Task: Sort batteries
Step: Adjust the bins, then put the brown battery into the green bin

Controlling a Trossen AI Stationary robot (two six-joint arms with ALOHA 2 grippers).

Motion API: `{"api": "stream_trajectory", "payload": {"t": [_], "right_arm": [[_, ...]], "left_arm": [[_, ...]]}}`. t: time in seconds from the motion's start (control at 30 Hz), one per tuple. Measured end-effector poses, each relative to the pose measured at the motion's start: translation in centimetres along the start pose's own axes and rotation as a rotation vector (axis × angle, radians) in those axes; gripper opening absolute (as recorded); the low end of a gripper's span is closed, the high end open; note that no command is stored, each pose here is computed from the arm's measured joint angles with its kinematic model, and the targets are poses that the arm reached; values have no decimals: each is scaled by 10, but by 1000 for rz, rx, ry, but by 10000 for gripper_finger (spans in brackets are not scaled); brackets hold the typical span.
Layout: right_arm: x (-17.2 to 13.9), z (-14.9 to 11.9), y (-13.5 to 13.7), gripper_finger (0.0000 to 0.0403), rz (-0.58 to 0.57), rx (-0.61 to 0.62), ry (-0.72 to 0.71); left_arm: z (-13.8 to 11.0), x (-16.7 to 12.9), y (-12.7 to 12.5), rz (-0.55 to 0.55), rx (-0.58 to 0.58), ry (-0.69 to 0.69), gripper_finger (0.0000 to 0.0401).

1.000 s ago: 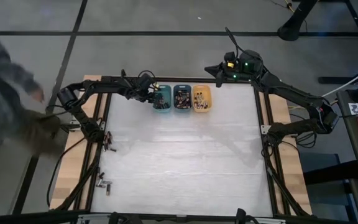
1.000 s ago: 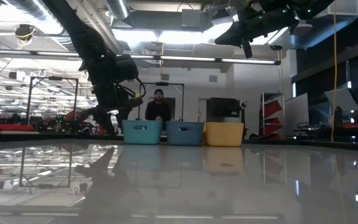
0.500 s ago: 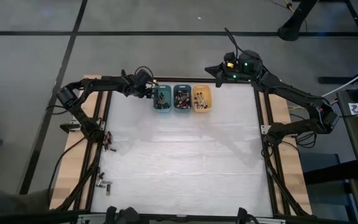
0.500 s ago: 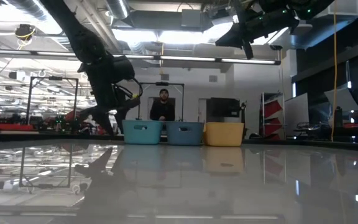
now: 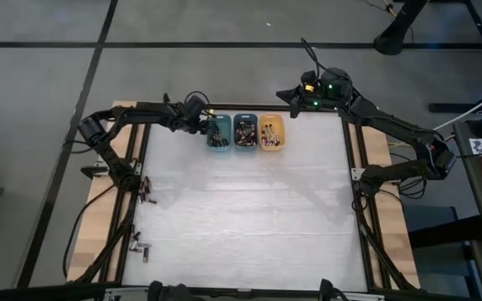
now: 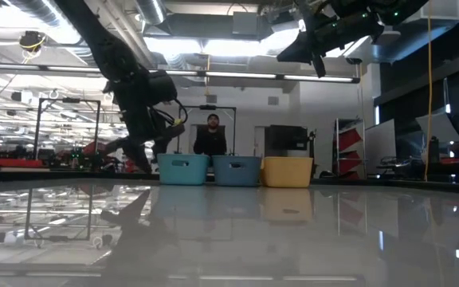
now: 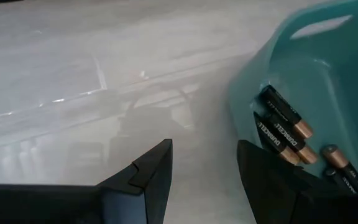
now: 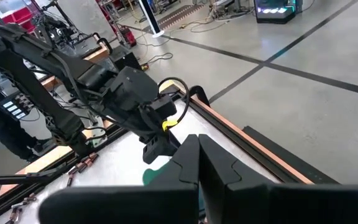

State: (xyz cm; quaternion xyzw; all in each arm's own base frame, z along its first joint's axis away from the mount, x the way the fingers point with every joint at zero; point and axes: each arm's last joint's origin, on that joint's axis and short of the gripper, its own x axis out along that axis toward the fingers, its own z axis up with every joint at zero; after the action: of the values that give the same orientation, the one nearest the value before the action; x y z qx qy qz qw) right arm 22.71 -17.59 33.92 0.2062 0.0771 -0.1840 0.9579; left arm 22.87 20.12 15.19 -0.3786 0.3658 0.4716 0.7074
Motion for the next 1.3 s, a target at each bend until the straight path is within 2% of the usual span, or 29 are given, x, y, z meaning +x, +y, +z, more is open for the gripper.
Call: {"api": "stream_trajectory", "payload": {"t": [0.77, 0.93, 1.07, 1.17, 1.3], "right_arm": [[0, -4, -1, 0, -2, 0, 40], [0, -4, -1, 0, -2, -8, 40], [0, -5, -1, 0, -5, -4, 52], [0, -7, -2, 0, -11, 3, 75], [-1, -10, -2, 0, 15, -13, 111]], "left_arm": [[-19, -5, -10, 3, 41, 116, 170], [-19, -27, 0, 35, 62, 150, 170], [-20, -56, 5, 26, 83, 142, 170], [-34, -82, 7, 38, 93, 201, 170], [-65, -112, 6, 109, 104, 333, 170]]}}
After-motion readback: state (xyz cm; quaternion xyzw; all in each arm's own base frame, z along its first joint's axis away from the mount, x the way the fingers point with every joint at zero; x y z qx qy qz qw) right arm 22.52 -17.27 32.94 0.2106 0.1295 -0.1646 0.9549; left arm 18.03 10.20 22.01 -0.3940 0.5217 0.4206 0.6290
